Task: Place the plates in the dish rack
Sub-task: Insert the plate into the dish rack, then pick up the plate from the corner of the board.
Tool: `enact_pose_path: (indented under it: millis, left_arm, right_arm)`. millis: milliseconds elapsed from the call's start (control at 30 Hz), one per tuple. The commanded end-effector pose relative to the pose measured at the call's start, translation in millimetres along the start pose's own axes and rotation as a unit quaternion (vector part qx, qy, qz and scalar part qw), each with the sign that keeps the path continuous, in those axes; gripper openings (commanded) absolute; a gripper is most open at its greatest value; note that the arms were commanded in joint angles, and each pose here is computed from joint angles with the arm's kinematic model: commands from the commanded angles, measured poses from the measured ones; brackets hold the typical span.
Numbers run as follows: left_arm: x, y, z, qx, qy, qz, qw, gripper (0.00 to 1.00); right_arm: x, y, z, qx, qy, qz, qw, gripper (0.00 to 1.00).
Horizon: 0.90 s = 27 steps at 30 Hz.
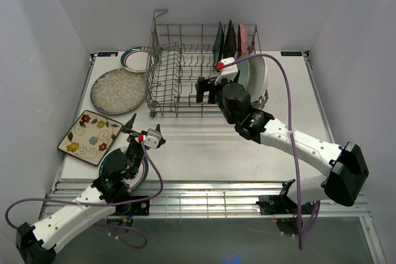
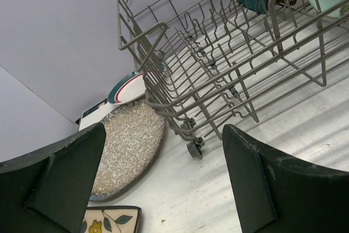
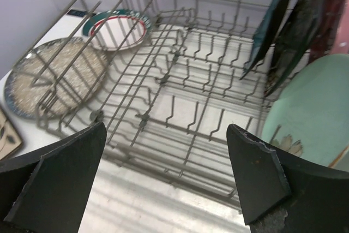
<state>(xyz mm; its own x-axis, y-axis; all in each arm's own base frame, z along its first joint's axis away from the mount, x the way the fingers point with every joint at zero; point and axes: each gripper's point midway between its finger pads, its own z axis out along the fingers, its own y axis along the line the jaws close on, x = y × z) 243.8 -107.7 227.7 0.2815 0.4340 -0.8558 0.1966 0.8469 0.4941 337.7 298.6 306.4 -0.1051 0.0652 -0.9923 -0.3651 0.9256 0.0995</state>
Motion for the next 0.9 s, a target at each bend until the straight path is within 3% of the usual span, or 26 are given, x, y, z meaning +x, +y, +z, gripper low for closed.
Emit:
enact_pose_path:
  millis: [0,333,467,633,867]
  left_arm:
    - [0.8,6.2,-2.4,-0.015,0.003,-0.003,1.0,0.98]
    - [-28.4,32.6,-18.6,-0.053,-0.07,-0.053,0.995,0.98]
    - [-37.2,41.2,-24.6,-0.064,-0.093,-0.066,0.991,0.98]
    - [-41.9,47.7,-29.0,-0.073,-0.106,-0.071,0.989,0.98]
    - [-46.8,55.2,-32.7,-0.085,-0.116,-0.078,0.987,0.98]
  right_arm:
    - [-3.4,23.0,-14.7,-0.065,-0.006,0.027,0.998,0.97]
    - [8.7,50.3,-46.5,-0.176,0.017,0.041,0.983,1.0]
    - [19.2,74.3,-48.8,-0.233,0.051,0.038,0.97,0.96]
    - [39.1,98.7,-44.1,-0.272,0.103,0.034,0.956,0.93]
    - [43.5,123.6,-55.8,-0.324,0.108,0.055,0.938,0.94]
